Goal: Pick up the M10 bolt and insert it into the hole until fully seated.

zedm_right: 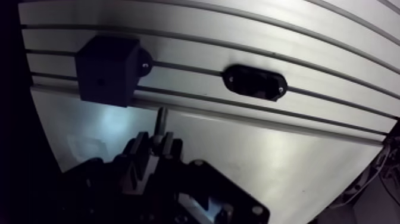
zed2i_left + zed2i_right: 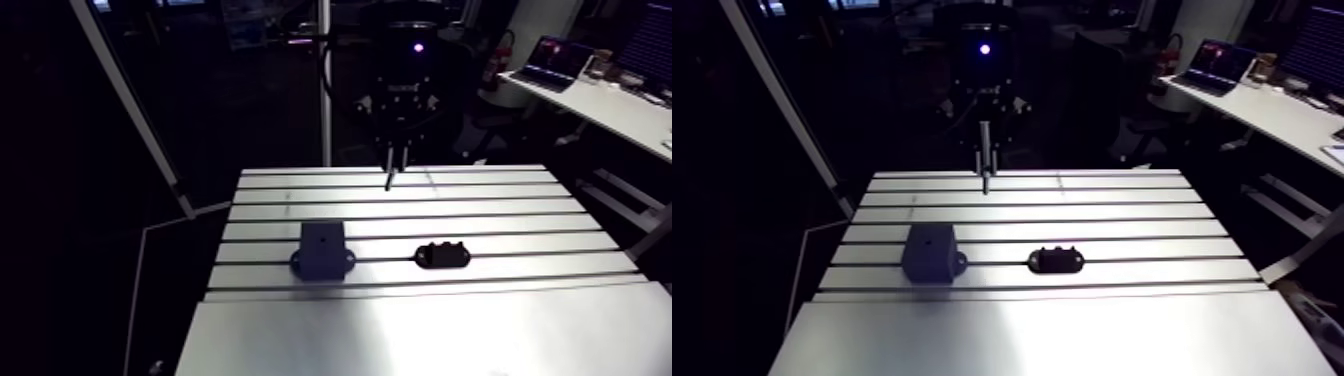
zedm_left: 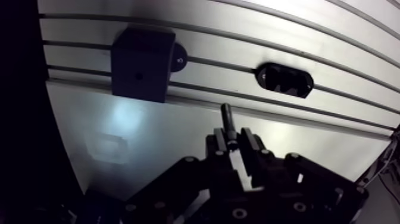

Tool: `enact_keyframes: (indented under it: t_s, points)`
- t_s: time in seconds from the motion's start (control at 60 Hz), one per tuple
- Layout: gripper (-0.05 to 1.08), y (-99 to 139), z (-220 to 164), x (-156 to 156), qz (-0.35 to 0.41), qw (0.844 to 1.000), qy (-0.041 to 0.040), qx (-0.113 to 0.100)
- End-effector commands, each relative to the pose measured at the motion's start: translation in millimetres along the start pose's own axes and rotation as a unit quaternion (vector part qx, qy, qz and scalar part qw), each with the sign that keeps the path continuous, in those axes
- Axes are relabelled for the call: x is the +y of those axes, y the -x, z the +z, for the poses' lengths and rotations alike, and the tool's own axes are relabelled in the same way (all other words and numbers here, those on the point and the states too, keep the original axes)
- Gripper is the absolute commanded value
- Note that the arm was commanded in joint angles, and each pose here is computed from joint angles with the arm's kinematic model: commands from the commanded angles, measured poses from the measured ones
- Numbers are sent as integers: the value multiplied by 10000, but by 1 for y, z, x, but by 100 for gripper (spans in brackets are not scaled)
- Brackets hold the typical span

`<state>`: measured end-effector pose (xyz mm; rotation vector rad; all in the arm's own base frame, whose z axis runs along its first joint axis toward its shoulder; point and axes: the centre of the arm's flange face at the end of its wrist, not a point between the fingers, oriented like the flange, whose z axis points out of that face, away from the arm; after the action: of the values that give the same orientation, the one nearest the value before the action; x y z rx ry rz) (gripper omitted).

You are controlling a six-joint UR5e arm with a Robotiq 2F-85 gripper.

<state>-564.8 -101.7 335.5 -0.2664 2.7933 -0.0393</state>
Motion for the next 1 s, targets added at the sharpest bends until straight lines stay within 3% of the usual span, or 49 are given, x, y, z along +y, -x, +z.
enact_keyframes:
  t_s: [0.017,0.117,0.4,1.0]
  points:
    - [108,-19,-1,-48,-386,9990,167,-149]
    - [108,-23,3,-61,-492,9984,199,-193]
    - [108,-30,13,-88,-670,9965,414,-288]
    - [108,-24,22,-125,-808,9948,541,-318]
